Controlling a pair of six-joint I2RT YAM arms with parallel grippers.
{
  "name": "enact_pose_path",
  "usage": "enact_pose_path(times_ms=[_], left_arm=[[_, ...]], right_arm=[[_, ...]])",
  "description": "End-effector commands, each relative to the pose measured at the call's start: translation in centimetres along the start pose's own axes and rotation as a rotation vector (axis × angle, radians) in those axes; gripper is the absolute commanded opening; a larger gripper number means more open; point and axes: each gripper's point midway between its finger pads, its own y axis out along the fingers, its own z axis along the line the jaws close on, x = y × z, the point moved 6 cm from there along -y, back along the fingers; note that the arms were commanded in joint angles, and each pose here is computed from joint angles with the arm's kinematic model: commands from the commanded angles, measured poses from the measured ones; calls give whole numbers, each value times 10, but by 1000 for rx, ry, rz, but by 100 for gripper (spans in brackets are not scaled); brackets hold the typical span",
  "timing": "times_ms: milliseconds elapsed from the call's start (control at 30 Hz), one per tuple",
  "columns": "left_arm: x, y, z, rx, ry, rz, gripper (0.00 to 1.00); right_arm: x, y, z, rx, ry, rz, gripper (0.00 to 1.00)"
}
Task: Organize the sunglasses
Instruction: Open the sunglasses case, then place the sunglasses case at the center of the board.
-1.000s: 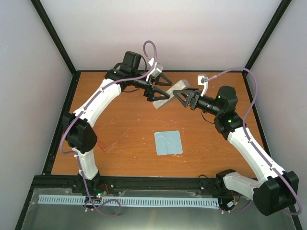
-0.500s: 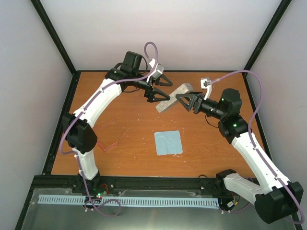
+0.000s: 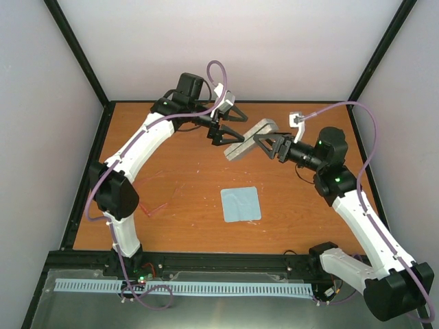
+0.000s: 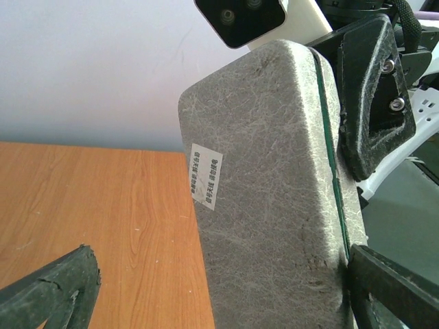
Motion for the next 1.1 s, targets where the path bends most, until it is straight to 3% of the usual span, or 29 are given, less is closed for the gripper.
enact_pose_path(times_ms=[0,567,667,800,867,967,1000,1067], left_arm=[[-7,-2,34,180,105,51,96],[-24,10,91,297,137,121,94],[-2,-16,100,376,123,73,95],[30,-90,105,427,48,-88,95],[38,-125,98,375,-5,-160,87],[40,-150,80,266,-57,-203,49],[38,-149,72,231,-42,-195,43],[25,-143,57,168,-32,-176,40]], right_arm=[[7,-20,53,215,-85,-6,3],[10,-36,69,231,-86,-45,3],[8,-37,60,161,-101,-81,3],[1,-32,47,153,-89,-101,3],[-3,-27,40,176,-66,-107,3],[-7,-19,30,209,-49,-130,3],[-9,-15,25,217,-39,-131,3],[-9,-8,19,240,-27,-134,3]])
